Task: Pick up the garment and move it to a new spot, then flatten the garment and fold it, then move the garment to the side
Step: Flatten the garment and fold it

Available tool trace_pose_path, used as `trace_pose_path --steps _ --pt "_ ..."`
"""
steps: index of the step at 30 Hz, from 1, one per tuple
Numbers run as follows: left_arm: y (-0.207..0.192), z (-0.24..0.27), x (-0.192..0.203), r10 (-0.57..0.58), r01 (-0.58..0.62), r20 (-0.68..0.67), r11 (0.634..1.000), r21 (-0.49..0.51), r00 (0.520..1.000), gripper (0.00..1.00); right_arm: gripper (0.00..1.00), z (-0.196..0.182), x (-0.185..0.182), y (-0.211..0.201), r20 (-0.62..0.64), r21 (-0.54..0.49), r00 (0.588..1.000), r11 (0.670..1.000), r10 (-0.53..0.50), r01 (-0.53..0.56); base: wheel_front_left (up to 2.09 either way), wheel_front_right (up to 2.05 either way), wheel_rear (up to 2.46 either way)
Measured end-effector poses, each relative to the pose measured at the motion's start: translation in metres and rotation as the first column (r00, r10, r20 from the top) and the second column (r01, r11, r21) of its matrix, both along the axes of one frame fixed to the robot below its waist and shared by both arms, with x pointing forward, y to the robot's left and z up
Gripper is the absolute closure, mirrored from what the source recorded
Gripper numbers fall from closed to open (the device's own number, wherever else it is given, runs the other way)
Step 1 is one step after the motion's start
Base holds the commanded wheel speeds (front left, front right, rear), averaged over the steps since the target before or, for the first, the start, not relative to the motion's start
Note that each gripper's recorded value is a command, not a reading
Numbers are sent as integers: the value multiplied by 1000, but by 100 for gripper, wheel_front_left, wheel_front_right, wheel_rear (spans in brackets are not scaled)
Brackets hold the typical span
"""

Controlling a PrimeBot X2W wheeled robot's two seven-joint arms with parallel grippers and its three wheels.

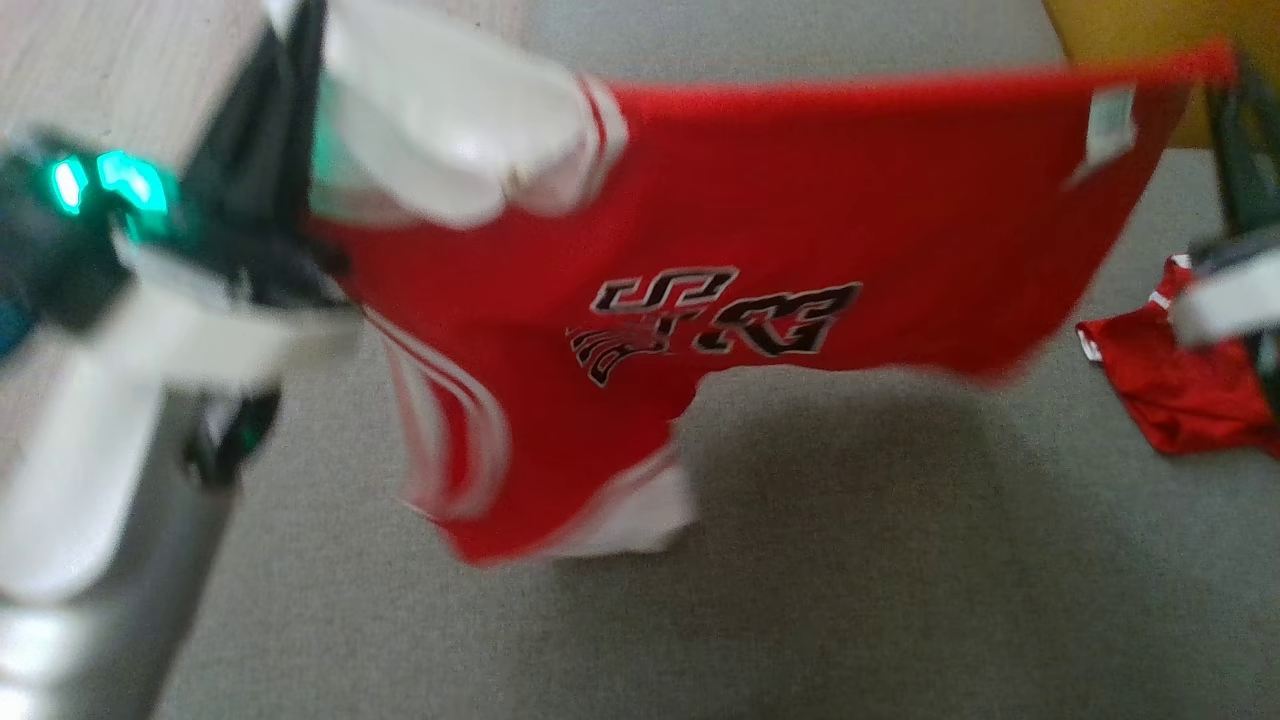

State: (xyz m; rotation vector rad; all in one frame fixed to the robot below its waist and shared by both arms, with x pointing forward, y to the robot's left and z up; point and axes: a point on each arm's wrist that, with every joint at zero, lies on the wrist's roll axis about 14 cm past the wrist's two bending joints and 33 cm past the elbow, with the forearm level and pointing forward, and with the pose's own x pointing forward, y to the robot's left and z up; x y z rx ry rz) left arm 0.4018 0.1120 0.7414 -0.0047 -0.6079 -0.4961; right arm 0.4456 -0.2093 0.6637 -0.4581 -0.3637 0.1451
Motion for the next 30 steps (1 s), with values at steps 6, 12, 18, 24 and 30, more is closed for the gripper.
trace_pose_path --steps 6,12,18,24,30 --pt "-1 27 53 6 -5 -56 1000 9 998 100 100 12 49 13 -85 -27 996 999 33 -35 0 0 0" --pt "2 41 111 56 -54 -62 998 26 997 100 100 4 103 22 -139 -51 989 997 43 -51 0 0 0" --pt "-4 58 160 66 -67 29 997 39 997 100 100 32 159 23 -23 -106 999 993 46 -48 0 0 0" --pt "-22 47 161 -31 28 45 998 60 999 100 100 23 183 29 -5 -167 999 984 53 -53 0 0 0" --pt "2 -69 128 -19 38 -183 995 96 983 100 100 -73 159 32 -206 -180 977 979 59 -97 0 0 0"
